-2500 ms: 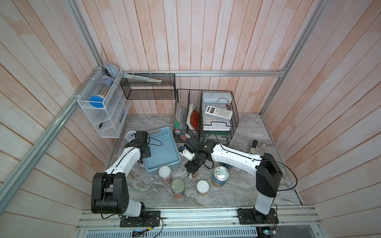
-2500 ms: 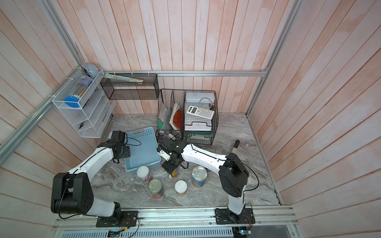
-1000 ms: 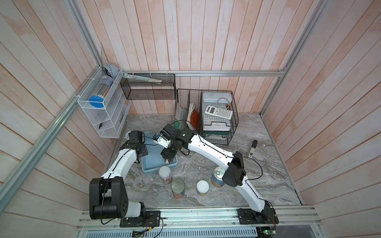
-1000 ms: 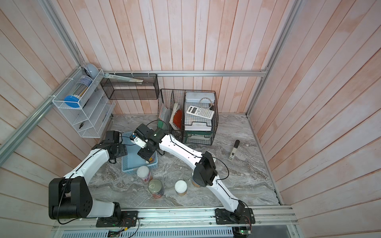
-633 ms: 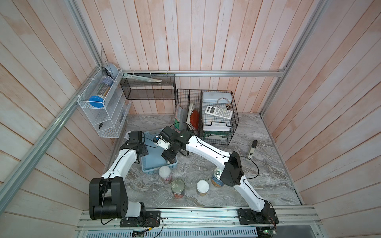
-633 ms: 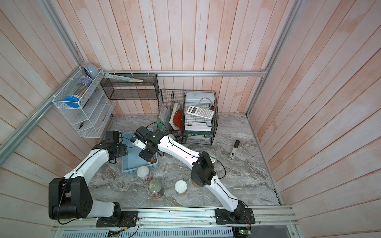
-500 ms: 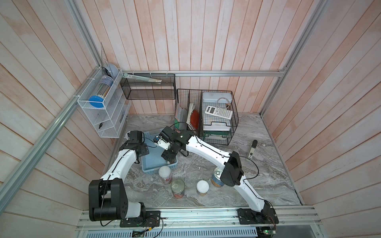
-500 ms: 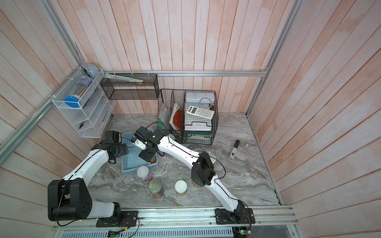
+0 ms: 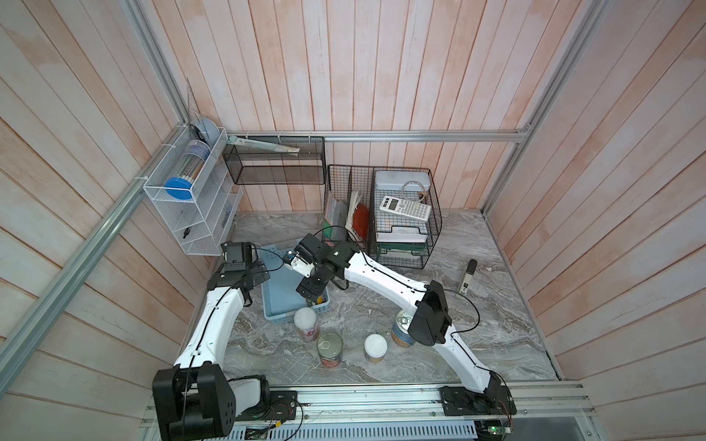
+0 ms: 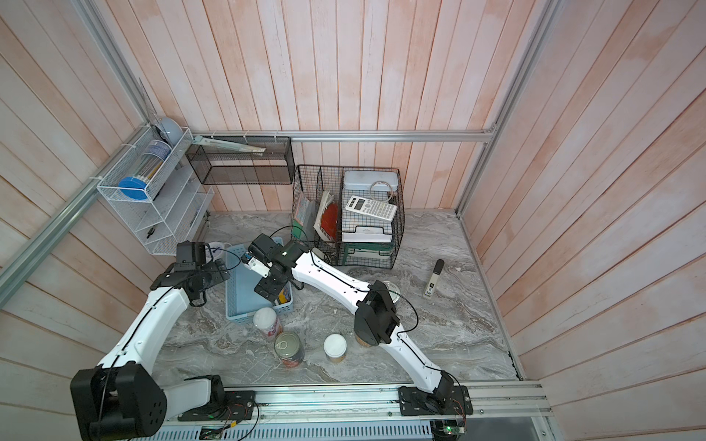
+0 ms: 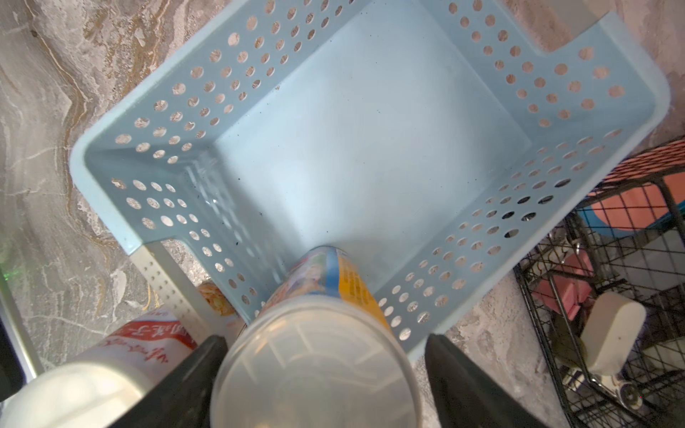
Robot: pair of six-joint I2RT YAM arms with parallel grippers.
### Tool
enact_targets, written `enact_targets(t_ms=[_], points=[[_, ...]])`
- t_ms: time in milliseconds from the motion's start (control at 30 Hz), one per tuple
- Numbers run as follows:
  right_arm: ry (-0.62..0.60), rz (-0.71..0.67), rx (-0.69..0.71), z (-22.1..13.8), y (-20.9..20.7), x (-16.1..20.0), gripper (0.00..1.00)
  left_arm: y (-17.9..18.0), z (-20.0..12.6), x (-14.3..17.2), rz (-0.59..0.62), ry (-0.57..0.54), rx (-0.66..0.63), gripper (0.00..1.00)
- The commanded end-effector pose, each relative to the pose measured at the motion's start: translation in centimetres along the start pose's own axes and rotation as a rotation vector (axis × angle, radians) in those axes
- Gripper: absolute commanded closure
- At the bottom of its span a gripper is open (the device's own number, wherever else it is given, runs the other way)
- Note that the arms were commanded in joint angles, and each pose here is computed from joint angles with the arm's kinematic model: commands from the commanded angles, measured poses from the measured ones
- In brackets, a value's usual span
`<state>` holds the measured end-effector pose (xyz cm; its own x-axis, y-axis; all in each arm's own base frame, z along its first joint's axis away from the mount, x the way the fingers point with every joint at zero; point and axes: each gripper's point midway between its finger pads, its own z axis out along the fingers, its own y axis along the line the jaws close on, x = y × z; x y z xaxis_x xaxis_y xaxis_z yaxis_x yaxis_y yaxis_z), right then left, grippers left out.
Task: Put the canned food in the basket
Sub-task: Place the canned food in the basket, then pick up the canned food from the center of the board.
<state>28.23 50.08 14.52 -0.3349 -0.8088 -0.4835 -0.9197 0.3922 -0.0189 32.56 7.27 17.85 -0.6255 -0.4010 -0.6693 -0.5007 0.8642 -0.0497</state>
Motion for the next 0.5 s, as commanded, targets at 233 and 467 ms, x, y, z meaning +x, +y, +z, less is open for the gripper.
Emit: enact_targets(t_ms=[233,467], points=[[-0.264,0.189,-0.014,-11.8,-4.7,-2.9,0.08,-4.0,-11.6,-1.0,-0.029,-0.065,0.187,0.00],[-0.442,0.338,0.062,-18.7,-8.7,-0.2,0.06,-9.3,-14.6,7.5,0.138,0.079,0.331,0.00]])
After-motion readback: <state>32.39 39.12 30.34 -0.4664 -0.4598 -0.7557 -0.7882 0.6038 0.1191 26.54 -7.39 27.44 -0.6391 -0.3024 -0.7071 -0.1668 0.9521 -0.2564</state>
